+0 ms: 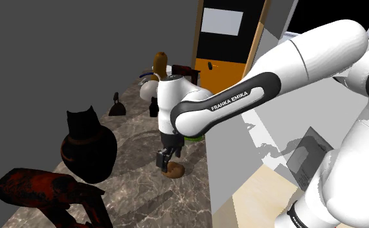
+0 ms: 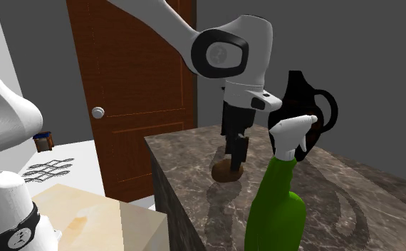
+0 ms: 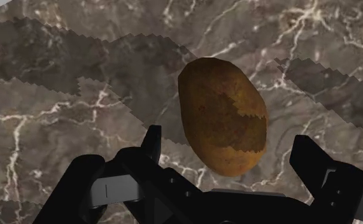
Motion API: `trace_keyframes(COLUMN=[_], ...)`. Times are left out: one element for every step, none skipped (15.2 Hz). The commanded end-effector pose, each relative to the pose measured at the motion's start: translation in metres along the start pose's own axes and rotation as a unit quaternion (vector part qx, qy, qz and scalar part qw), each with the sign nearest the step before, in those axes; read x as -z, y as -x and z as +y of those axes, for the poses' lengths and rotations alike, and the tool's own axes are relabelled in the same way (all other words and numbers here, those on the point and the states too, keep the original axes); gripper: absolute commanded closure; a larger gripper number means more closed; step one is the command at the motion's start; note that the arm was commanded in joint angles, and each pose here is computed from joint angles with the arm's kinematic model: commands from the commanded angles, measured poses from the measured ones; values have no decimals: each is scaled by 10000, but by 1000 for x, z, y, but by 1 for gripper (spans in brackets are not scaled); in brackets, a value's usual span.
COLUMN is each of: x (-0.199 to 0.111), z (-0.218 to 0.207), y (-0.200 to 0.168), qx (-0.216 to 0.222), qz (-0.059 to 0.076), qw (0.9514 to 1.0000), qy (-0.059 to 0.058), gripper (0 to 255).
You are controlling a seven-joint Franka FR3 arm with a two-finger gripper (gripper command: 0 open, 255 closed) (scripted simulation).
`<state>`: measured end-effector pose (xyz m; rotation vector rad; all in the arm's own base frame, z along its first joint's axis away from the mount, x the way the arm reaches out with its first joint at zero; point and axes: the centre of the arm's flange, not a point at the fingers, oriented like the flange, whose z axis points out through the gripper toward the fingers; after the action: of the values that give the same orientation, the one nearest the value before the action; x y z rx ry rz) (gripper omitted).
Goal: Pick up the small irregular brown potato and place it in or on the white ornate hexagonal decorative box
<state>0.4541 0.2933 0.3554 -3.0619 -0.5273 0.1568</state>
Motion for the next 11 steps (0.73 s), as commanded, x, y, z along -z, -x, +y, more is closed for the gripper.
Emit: trace_keyframes(x=[-11,-16,-21,-30,-30,-30,-30,-30,-30,-30,-30], z=[-1,-1,-1,-1,-1,-1,-1,-1,-1,-1,-1], y=[-2,-2,-2,-2,-1,-2,-2,-2,-2,-2,-2], qx=[4,4,4,4,4,4,4,4,4,4,4], qz=[1,1,1,1,1,1,1,1,1,1,1], qw=[10000,10000,10000,10000,10000,10000,10000,10000,10000,10000,10000], qy=[-2,-2,-2,-2,-2,-2,-2,-2,-2,-2,-2], gripper=[0,0,0,0,0,0,0,0,0,0,0])
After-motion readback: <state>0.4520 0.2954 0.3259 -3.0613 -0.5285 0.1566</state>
